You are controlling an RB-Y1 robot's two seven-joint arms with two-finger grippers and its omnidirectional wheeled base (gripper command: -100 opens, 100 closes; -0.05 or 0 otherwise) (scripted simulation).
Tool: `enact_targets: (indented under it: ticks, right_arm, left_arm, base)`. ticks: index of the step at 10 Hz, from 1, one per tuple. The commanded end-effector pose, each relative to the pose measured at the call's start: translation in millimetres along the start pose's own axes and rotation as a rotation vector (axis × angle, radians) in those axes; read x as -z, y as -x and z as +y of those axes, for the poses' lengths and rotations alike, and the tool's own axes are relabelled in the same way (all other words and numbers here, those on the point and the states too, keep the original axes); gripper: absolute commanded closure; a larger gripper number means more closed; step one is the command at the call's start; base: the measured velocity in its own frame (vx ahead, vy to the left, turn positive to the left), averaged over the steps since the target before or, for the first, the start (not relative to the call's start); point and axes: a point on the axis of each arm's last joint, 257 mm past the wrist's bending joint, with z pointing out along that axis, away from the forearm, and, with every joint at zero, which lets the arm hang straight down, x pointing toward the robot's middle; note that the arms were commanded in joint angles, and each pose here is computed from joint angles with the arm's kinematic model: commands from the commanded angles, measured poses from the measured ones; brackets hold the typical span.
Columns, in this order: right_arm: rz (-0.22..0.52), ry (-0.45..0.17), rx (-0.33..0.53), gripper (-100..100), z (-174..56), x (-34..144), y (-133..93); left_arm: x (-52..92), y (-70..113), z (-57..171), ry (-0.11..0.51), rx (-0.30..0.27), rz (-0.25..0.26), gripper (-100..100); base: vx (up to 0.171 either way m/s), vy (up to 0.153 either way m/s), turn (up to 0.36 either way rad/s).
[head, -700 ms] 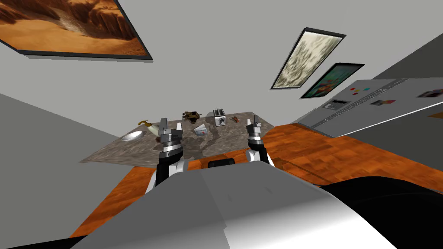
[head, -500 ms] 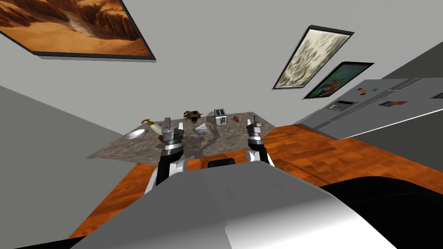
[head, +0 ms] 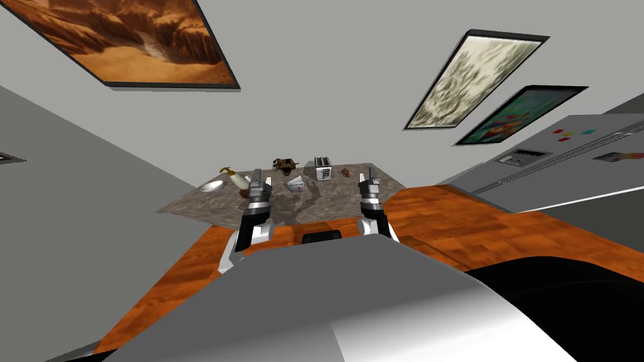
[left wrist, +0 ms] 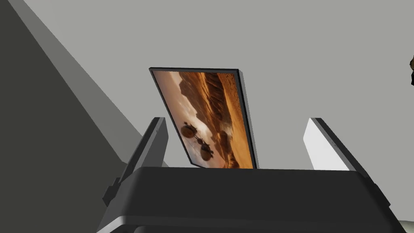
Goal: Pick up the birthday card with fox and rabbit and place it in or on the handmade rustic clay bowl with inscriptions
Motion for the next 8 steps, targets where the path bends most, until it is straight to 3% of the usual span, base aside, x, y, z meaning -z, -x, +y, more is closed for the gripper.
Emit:
enact_targets:
  ticks: [1, 3, 6, 7, 8]
  right_arm:
    - [0.0, 0.0, 0.0, 0, 0.0, 0.0, 0.0]
    - [0.0, 0.0, 0.0, 0, 0.0, 0.0, 0.0]
    - [0.0, 0.0, 0.0, 0, 0.0, 0.0, 0.0]
    - [0.0, 0.0, 0.0, 0, 0.0, 0.0, 0.0]
    - [0.0, 0.0, 0.0, 0, 0.0, 0.0, 0.0]
  left_arm:
    - [-5.5, 2.6, 11.2, 0.017, -0.018, 0.004, -100]
    - [-22.3, 2.3, 36.6, 0.068, -0.07, 0.011, -100]
    - [-32.4, 2.2, 49.0, 0.093, -0.095, 0.014, -100]
    - [-40.2, 2.8, 64.5, 0.128, -0.12, 0.015, -100]
    - [-42.6, 2.2, 62.1, 0.121, -0.119, 0.015, -100]
  base:
    - [-0.059, -0.036, 0.079]
    - [-0.062, -0.044, 0.155]
    - [-0.049, -0.03, 0.094]
    - [-0.057, -0.037, 0.134]
    - [-0.047, -0.03, 0.068]
